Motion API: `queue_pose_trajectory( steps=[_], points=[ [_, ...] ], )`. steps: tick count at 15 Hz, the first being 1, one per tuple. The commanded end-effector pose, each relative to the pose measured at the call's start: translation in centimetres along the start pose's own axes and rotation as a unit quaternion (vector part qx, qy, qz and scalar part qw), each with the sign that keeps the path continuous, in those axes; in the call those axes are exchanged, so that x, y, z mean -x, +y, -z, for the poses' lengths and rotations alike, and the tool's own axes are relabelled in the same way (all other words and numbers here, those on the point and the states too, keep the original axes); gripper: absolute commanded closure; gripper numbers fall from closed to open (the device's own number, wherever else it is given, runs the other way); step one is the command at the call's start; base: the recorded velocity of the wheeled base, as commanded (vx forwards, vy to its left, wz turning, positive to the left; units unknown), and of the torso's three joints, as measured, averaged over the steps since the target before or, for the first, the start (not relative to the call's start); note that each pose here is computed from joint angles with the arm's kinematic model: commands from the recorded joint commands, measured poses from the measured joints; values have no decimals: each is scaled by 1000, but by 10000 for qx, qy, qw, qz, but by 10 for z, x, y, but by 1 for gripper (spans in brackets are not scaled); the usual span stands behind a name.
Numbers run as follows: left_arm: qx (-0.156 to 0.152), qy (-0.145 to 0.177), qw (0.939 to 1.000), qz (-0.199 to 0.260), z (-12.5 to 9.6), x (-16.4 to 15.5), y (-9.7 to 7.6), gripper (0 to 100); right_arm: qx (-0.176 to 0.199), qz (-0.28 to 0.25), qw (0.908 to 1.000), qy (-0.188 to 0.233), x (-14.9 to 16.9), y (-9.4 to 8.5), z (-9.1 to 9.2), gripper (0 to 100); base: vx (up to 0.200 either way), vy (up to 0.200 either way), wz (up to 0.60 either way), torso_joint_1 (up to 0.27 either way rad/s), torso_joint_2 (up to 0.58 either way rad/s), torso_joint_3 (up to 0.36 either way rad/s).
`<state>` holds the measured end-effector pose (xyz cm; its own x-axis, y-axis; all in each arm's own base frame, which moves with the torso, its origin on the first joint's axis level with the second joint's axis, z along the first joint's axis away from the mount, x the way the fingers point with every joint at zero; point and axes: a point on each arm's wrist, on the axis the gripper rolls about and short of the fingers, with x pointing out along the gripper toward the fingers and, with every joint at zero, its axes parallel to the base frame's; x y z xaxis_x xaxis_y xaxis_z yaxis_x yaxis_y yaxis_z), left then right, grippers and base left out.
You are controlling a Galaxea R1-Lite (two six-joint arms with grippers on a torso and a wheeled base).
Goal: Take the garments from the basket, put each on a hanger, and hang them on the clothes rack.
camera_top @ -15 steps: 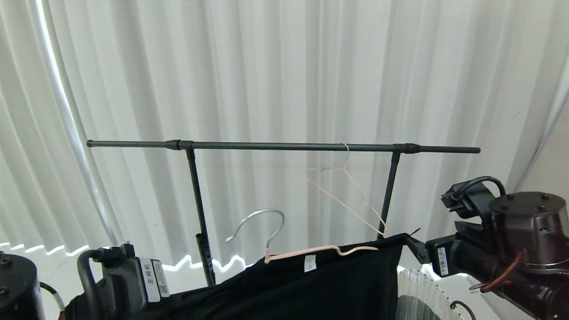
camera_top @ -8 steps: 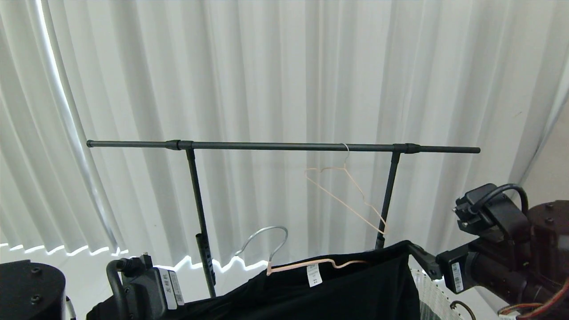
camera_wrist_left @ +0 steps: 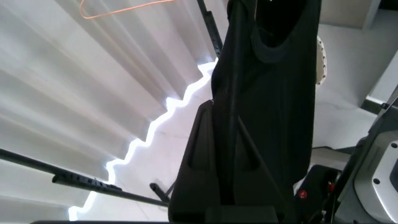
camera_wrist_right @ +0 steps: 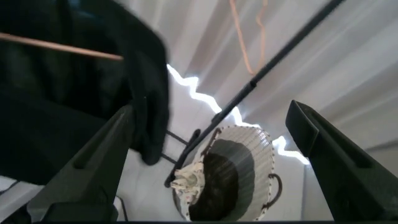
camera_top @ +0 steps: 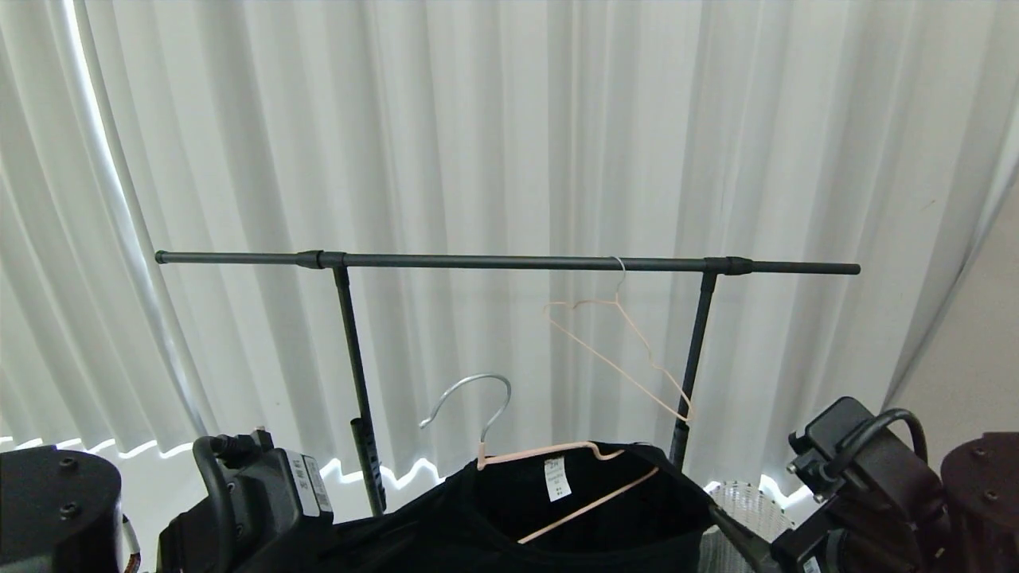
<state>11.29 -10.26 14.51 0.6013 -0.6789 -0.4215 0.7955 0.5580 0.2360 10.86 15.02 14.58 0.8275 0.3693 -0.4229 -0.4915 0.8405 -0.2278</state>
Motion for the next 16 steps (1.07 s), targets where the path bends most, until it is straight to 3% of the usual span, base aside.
queue_pose_trajectory(
  steps=[1,5,7,9,11,14,15,16],
  points=[
    [2,10,10000,4,0,-1,0,100,166,-305,9994,-46,6,11,2,0,0,0,0,0,0,0],
    [61,-52,10000,0,-4,-1,1,100,583,-1510,9867,-139,19,37,4,0,0,0,0,0,0,0],
    [135,-54,9999,7,-4,-1,1,100,837,-1624,9830,-155,19,38,5,0,0,0,0,0,0,0],
    [100,-87,9999,71,-3,1,-2,100,857,-1661,9822,-204,19,34,3,0,0,0,0,0,0,0],
    [-7,-69,9994,334,1,2,-11,100,962,-1603,9817,-376,16,24,-10,0,0,0,0,0,0,0],
    [-63,-67,9977,671,5,3,-17,100,1651,-2116,9618,-532,14,15,-40,0,0,0,0,0,0,0],
    [-91,-126,9963,843,4,3,-18,100,1861,-2388,9517,-503,14,14,-47,0,0,0,0,0,0,0],
    [-205,-211,9942,1034,3,3,-19,100,2075,-2829,9358,-353,12,16,-52,0,0,0,0,0,0,0]
  ],
)
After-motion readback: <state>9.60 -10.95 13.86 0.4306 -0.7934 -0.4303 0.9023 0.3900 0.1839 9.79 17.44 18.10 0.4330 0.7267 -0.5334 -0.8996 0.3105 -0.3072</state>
